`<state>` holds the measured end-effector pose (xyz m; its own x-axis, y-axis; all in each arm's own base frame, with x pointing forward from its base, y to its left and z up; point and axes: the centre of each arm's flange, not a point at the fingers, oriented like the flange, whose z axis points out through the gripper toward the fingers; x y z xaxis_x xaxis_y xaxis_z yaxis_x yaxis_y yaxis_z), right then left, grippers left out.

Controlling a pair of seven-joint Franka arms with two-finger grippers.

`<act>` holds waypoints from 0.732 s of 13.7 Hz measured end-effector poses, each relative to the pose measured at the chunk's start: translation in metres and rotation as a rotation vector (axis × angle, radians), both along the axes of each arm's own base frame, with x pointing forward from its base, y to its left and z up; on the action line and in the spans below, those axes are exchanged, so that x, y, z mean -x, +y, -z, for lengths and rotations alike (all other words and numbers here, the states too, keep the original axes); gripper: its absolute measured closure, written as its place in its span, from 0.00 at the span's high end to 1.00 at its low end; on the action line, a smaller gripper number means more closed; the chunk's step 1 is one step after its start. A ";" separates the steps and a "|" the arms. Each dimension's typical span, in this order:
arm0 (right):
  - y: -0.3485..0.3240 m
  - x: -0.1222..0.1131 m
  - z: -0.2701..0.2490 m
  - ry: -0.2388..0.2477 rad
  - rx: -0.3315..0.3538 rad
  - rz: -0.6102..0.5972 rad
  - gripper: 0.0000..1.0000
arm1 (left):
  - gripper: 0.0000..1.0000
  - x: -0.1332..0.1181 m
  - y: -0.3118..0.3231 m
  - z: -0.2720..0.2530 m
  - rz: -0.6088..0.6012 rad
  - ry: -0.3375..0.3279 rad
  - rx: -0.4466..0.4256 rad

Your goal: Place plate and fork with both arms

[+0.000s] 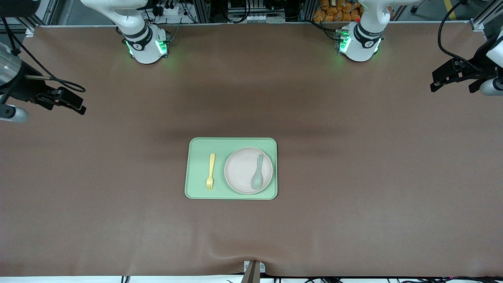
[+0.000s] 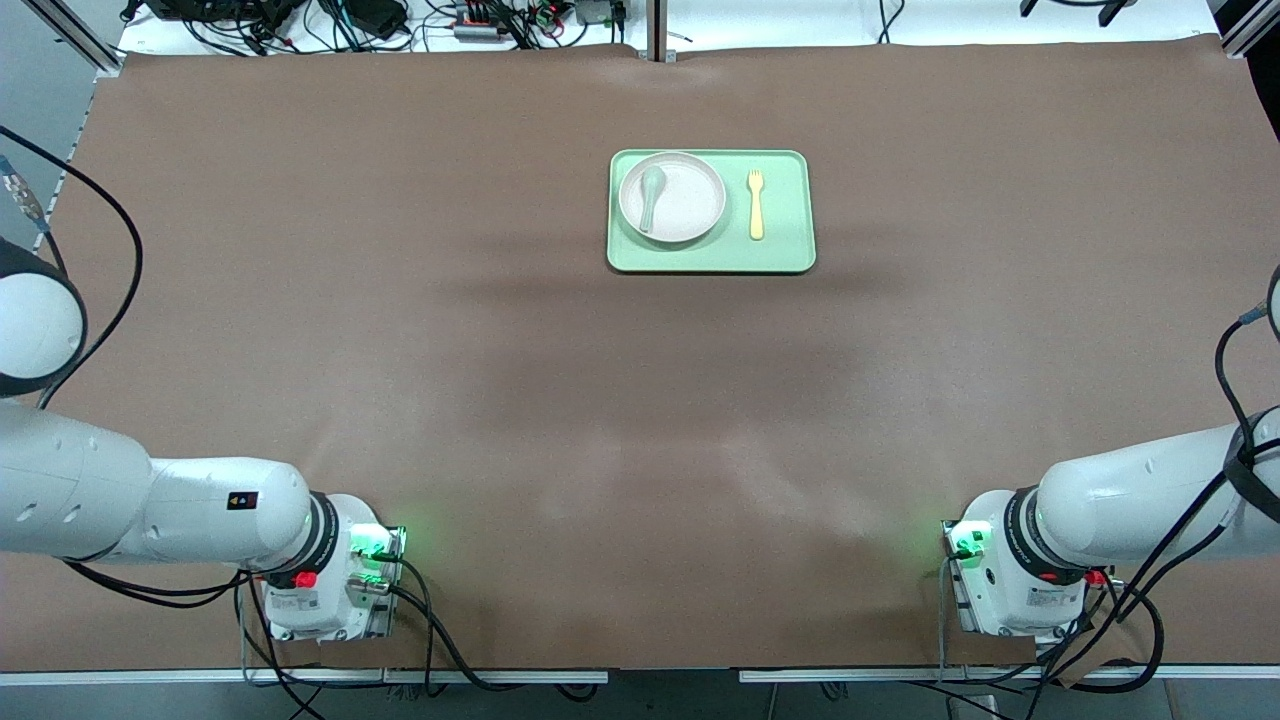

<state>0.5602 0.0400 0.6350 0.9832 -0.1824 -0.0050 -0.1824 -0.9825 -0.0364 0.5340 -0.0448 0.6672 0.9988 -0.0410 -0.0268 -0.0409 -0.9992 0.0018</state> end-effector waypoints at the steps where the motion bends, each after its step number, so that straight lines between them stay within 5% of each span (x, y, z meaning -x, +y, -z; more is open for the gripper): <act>1: -0.001 -0.002 -0.001 -0.003 0.001 0.001 1.00 | 1.00 0.000 0.000 0.000 0.001 0.000 0.000; 10: -0.024 -0.004 -0.005 -0.015 0.022 -0.036 1.00 | 1.00 0.000 0.000 0.000 -0.001 0.000 0.000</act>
<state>0.5639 0.0158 0.6405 0.9891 -0.1467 0.0132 -0.1464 -0.9891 -0.0175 0.5341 -0.0444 0.6672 0.9988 -0.0403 -0.0268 -0.0403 -0.9992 0.0018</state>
